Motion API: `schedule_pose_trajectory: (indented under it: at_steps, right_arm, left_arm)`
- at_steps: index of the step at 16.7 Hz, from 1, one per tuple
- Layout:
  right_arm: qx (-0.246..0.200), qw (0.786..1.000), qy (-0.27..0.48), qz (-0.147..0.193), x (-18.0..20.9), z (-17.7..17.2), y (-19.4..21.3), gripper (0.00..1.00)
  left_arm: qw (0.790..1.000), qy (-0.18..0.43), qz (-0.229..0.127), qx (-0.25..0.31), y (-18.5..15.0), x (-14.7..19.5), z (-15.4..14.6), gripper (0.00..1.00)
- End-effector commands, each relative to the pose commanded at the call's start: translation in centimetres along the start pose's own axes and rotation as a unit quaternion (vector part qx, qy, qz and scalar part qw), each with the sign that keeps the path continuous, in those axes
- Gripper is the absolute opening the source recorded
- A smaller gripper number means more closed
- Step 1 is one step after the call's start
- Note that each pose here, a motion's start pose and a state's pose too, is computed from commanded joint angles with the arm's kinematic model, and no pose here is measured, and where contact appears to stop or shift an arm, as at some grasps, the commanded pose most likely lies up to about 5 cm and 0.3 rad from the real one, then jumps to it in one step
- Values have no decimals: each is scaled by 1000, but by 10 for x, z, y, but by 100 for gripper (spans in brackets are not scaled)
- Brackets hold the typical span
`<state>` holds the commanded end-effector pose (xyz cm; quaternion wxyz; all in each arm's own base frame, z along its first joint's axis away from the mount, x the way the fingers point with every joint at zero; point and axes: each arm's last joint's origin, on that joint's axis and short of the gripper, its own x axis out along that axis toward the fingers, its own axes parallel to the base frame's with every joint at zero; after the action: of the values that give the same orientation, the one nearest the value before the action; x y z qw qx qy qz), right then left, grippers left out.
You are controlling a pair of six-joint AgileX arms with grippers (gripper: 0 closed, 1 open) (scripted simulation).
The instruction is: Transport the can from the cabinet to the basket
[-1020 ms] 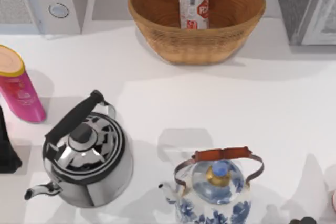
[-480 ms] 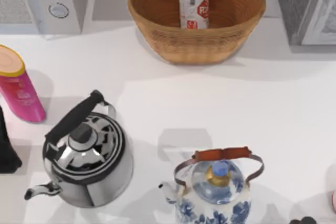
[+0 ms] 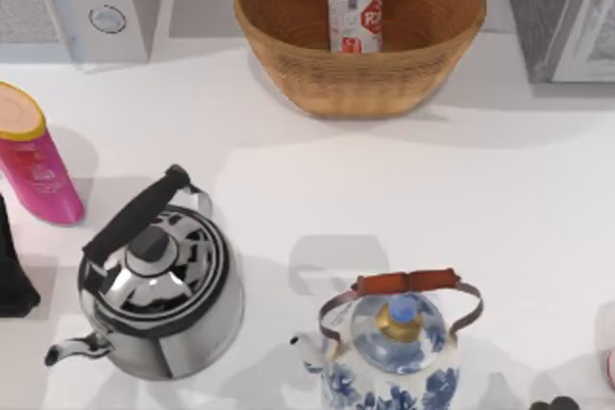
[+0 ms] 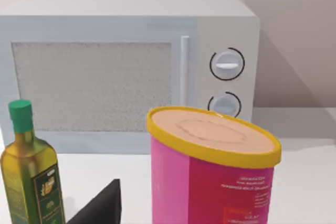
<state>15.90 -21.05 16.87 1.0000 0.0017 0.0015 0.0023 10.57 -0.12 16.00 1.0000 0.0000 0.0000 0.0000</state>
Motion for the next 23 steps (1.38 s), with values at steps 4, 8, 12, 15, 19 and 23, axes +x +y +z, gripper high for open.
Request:
schedule_pose_trajectory:
  at_steps: [4, 8, 12, 15, 19, 23]
  right_arm:
    - [0, 1000, 0, -2, 14, 36, -32, 100]
    - [1, 1000, 1, -4, 26, 101, -62, 100]
    - [0, 1000, 0, -4, 28, 186, -67, 100]
    - [9, 1000, 5, -3, 22, 247, -51, 100]
    - [9, 1000, 5, -1, 6, 311, -15, 100]
    - [0, 1000, 0, -1, -5, 340, 11, 100]
  left_arm:
    - [1000, 0, 0, 0, 0, 0, 0, 100]
    - [1000, 0, 0, 0, 0, 0, 0, 100]
    - [1000, 0, 0, 0, 0, 0, 0, 100]
    - [1000, 0, 0, 0, 0, 0, 0, 100]
    - [1000, 0, 0, 0, 0, 0, 0, 100]
    - [1000, 0, 0, 0, 0, 0, 0, 100]
